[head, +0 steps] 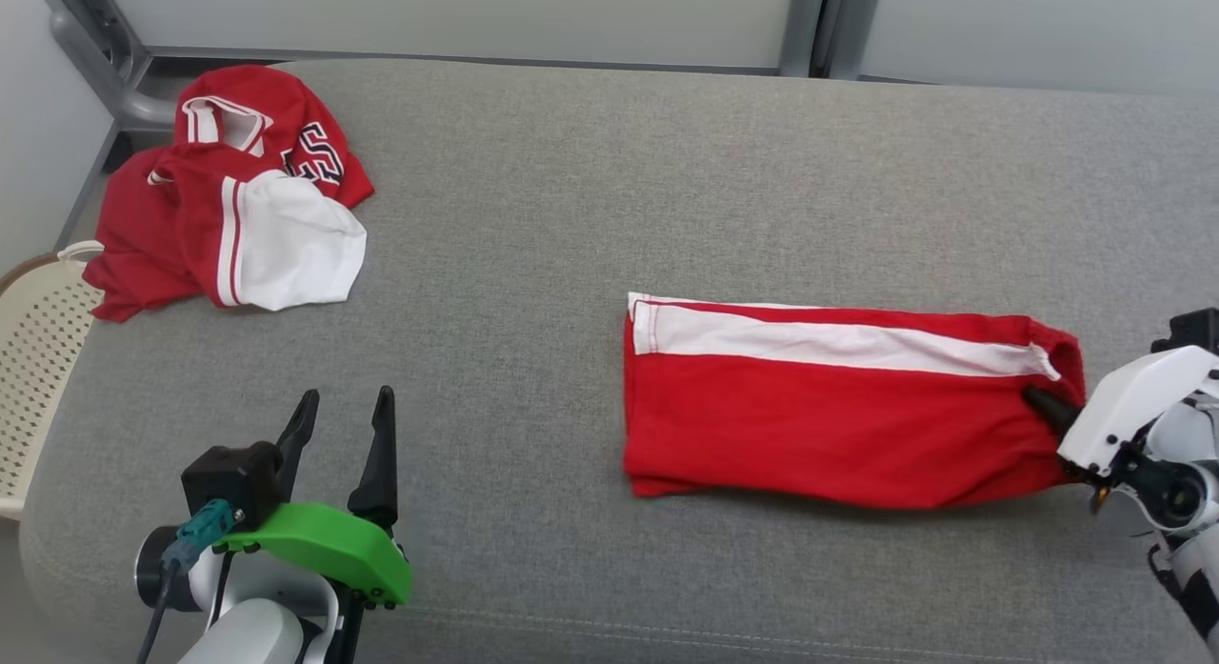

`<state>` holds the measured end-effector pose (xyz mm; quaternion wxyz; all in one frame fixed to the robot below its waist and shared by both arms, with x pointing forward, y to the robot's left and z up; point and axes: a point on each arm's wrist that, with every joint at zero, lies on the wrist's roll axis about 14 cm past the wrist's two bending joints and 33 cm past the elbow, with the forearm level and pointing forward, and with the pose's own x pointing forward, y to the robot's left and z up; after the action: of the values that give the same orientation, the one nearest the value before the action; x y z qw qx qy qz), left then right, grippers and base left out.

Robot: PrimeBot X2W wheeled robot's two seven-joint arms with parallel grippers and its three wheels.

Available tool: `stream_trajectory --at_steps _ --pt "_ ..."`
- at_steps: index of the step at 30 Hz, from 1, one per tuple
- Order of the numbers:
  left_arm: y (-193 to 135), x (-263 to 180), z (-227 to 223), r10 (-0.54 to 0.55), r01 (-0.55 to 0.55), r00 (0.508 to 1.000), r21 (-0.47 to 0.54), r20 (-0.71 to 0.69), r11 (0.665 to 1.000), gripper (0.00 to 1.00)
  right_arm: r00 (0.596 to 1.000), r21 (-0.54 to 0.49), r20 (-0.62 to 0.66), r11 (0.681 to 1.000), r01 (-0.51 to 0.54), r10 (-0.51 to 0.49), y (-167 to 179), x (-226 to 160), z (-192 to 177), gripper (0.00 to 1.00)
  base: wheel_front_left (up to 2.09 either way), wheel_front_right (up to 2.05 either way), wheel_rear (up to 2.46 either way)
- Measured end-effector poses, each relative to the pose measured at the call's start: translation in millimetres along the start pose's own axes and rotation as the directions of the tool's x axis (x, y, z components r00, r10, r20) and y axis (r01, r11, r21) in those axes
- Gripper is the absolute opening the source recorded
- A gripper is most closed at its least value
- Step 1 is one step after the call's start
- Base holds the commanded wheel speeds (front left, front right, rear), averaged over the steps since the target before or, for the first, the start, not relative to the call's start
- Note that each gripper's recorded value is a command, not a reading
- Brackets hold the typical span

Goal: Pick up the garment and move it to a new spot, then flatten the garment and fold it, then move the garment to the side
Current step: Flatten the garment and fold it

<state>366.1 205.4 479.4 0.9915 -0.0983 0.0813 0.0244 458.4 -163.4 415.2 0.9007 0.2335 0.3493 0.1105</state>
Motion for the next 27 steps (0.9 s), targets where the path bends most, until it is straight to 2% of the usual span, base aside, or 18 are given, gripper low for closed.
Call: stream_trajectory --at_steps 6,12,19,27 --pt "-9.7 4.4 -1.4 -0.029 0.029 1.000 0.001 -0.005 1.000 1.00 0.997 0.003 0.017 0.997 0.074 -0.074 -32.0 -18.8 20.3 0.00 0.00 0.00 0.00" --pt "-18.7 7.6 -2.0 -0.054 0.054 0.999 -0.005 -0.003 0.999 1.00 0.997 -0.002 0.011 0.997 0.073 -0.073 -29.4 -23.2 25.5 0.00 0.00 0.00 0.00" --pt "-28.1 6.4 -0.2 -0.080 0.080 0.997 -0.012 0.006 0.997 1.00 0.999 -0.052 -0.009 0.997 0.051 -0.051 -6.8 -19.5 26.3 0.00 0.00 0.00 0.00" --pt "-32.9 0.0 7.5 -0.088 0.089 0.995 -0.024 0.038 0.996 1.00 0.996 -0.113 -0.085 0.992 -0.050 0.041 53.9 -7.1 13.4 0.00 0.00 0.00 0.00"
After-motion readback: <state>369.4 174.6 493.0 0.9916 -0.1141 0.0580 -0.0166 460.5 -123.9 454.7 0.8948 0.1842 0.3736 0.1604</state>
